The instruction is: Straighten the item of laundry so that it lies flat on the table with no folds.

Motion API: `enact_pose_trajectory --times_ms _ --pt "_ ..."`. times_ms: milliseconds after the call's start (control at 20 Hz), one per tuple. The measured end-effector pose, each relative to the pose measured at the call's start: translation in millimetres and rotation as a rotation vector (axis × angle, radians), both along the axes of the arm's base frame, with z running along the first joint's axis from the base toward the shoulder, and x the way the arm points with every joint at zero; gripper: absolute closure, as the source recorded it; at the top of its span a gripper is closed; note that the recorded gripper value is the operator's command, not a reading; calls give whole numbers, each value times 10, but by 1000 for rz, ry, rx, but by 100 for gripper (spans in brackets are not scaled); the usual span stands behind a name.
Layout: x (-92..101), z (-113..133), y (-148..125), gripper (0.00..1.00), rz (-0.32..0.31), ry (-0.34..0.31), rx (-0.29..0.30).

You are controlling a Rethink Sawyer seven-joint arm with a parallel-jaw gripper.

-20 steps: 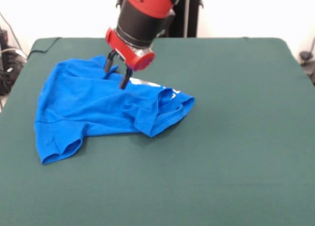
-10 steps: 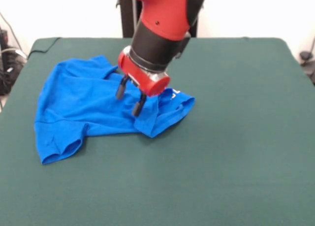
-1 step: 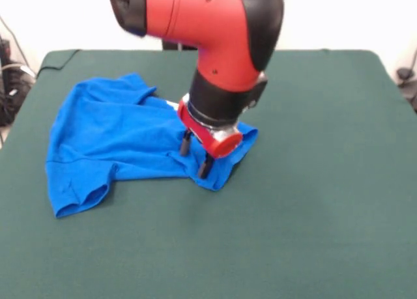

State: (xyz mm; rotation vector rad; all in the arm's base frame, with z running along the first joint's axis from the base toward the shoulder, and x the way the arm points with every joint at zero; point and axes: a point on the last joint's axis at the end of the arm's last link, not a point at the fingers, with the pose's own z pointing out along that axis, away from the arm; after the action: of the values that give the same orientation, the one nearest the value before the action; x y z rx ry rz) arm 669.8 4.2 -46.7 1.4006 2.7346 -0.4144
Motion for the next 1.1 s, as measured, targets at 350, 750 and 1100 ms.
enact_pose_trajectory --times_ms 350,750,1100 --pt "69 32 -3 0 -112 115 58" --pt "141 13 55 0 -135 170 75" --pt "220 5 151 0 -90 150 47"
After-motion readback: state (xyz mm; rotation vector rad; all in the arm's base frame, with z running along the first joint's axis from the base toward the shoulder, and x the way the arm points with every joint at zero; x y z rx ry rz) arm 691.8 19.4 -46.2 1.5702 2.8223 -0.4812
